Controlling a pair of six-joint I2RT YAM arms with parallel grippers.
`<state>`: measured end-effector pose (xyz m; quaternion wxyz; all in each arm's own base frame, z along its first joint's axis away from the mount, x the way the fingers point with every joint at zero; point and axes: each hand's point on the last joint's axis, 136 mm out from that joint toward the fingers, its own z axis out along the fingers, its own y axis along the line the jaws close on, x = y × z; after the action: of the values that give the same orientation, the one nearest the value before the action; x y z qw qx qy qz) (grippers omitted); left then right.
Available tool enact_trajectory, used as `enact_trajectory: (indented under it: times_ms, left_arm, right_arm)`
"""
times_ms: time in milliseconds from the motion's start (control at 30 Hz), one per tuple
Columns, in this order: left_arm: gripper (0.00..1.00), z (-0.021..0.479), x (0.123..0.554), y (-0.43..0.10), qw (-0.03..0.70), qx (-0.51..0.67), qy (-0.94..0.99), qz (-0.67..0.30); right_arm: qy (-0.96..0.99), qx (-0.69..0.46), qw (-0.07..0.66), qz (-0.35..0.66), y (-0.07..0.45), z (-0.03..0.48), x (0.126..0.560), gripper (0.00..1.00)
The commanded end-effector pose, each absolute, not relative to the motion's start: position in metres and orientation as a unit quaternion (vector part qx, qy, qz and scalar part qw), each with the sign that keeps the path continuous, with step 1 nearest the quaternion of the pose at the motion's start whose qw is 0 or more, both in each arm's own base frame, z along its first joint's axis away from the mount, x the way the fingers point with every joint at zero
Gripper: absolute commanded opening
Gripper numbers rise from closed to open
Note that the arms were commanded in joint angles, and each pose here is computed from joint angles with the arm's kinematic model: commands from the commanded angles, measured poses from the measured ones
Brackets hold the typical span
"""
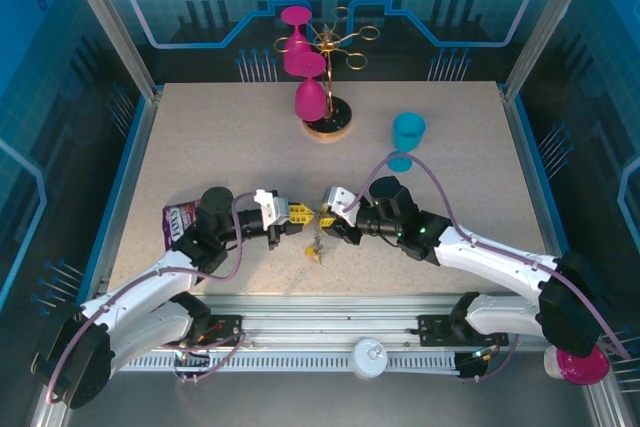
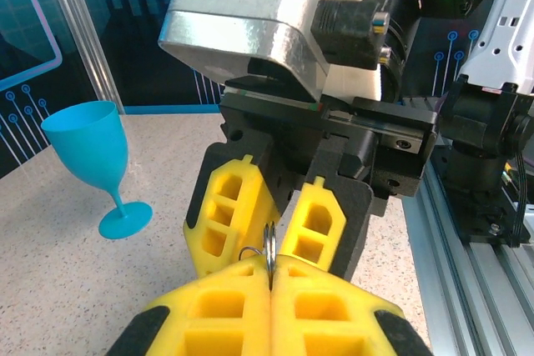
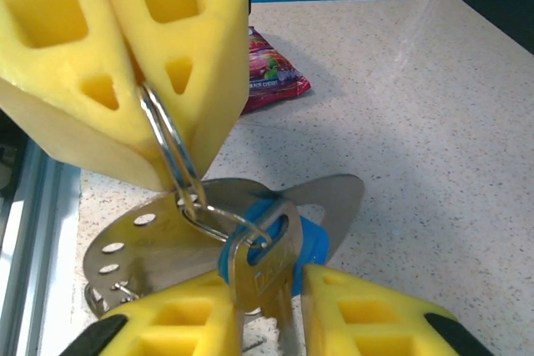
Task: Put the keys on the keyring
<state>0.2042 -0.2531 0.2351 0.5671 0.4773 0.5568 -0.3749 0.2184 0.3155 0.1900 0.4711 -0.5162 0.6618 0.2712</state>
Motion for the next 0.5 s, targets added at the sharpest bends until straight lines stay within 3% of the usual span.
enact_trajectory:
  times_ms: [0, 267, 467]
  left_arm:
    - [0.0, 0.241, 0.203, -0.253, 0.582, 0.478, 0.543, -0.371]
    - [0.0, 0.242, 0.204, -0.252, 0.585, 0.476, 0.544, -0.369]
    - [0.0, 0.242, 0.204, -0.252, 0.585, 0.476, 0.544, -0.368]
  right_arm:
    - [0.649, -0.513, 0.496, 0.263, 0.317, 0.201, 0.219, 0.22]
    - [0.642, -0.517, 0.499, 0.267, 0.323, 0.2, 0.216, 0.28]
    - [0.63, -0.509, 0.511, 0.288, 0.332, 0.205, 0.215, 0.24]
